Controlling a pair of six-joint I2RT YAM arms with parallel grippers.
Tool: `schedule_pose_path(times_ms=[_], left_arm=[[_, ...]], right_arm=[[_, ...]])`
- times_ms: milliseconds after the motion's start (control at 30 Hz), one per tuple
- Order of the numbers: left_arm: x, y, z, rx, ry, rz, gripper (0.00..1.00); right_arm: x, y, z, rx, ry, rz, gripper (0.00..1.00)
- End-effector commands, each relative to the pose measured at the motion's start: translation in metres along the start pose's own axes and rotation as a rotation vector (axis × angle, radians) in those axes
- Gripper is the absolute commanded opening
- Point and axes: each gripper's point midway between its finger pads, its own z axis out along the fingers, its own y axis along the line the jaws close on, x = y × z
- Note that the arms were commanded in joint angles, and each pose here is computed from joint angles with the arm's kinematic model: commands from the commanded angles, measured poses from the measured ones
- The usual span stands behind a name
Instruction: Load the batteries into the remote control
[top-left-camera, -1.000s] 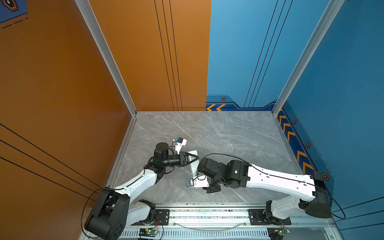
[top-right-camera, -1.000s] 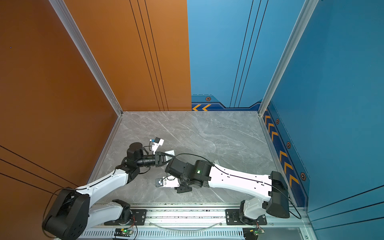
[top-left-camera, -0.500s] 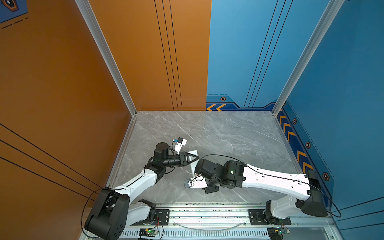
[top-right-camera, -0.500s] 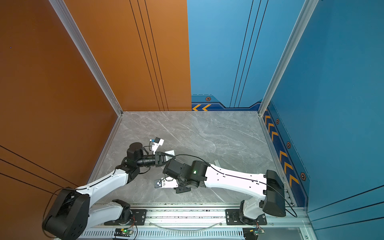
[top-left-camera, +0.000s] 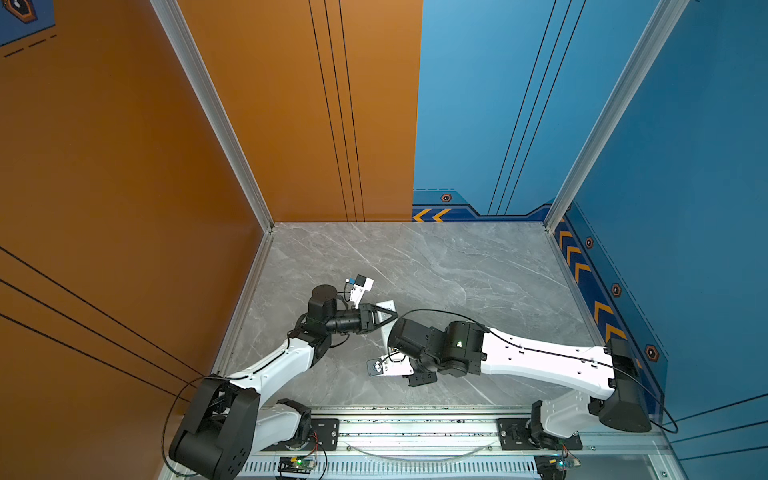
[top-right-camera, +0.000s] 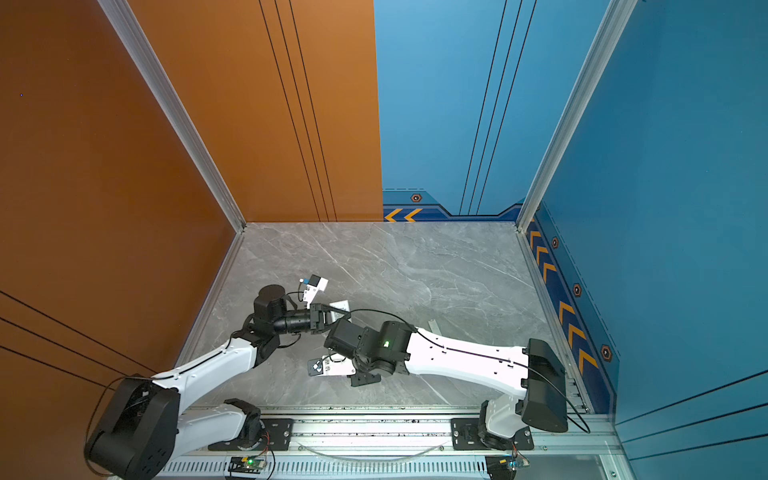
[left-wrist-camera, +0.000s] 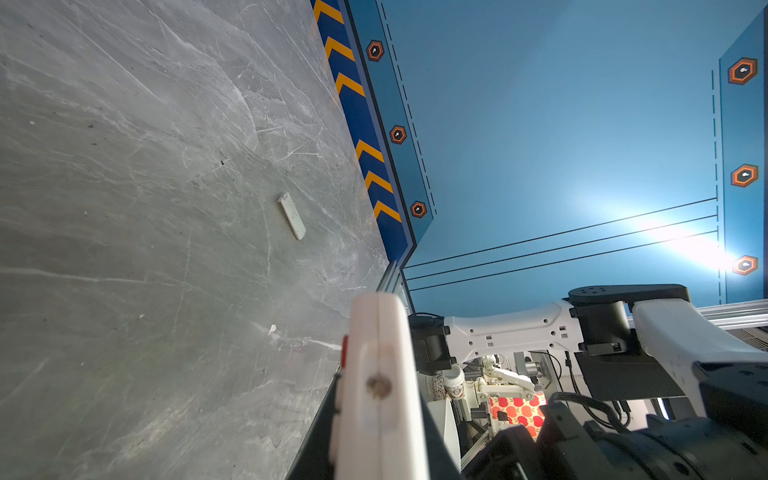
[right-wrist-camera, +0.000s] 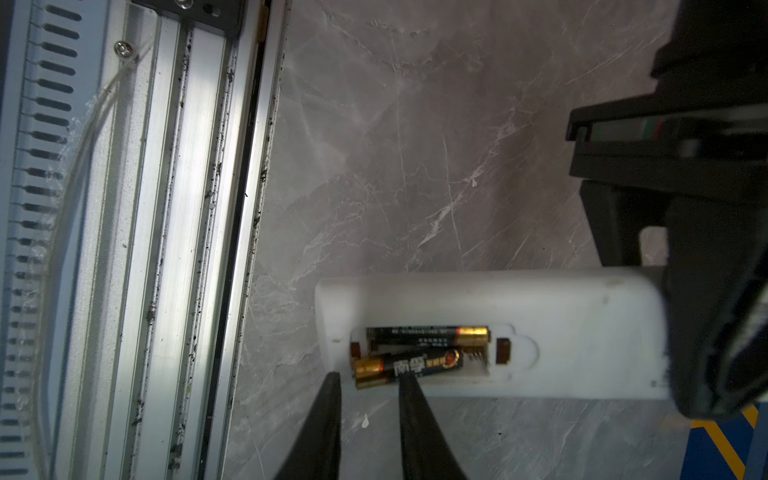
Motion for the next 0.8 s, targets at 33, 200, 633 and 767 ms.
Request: schedule_pose_path(times_ms=[33, 200, 633, 767], left_arm=[[-0.0039, -0.0174, 0.001, 0.043, 0.016, 0.054, 0.0], [-0.0028, -0.0176, 0.0008, 0.045, 0.019, 0.052, 0.0], [-0.003, -0.0186, 0.0004, 0.047, 0.018, 0.055, 0.0], [-0.0036, -0.0192, 0.0002, 0.047, 0.017, 0.056, 0.0]], right_arm=[[0.0021, -0.0037, -0.0017, 0.003, 0.023, 0.008, 0.23], [0.0044, -0.0051, 0.0006, 0.008, 0.035, 0.009, 0.21], [0.0056, -0.0097, 0.0041, 0.021, 0.052, 0.014, 0.16], [0.0048, -0.0106, 0.0047, 0.021, 0.052, 0.015, 0.16]])
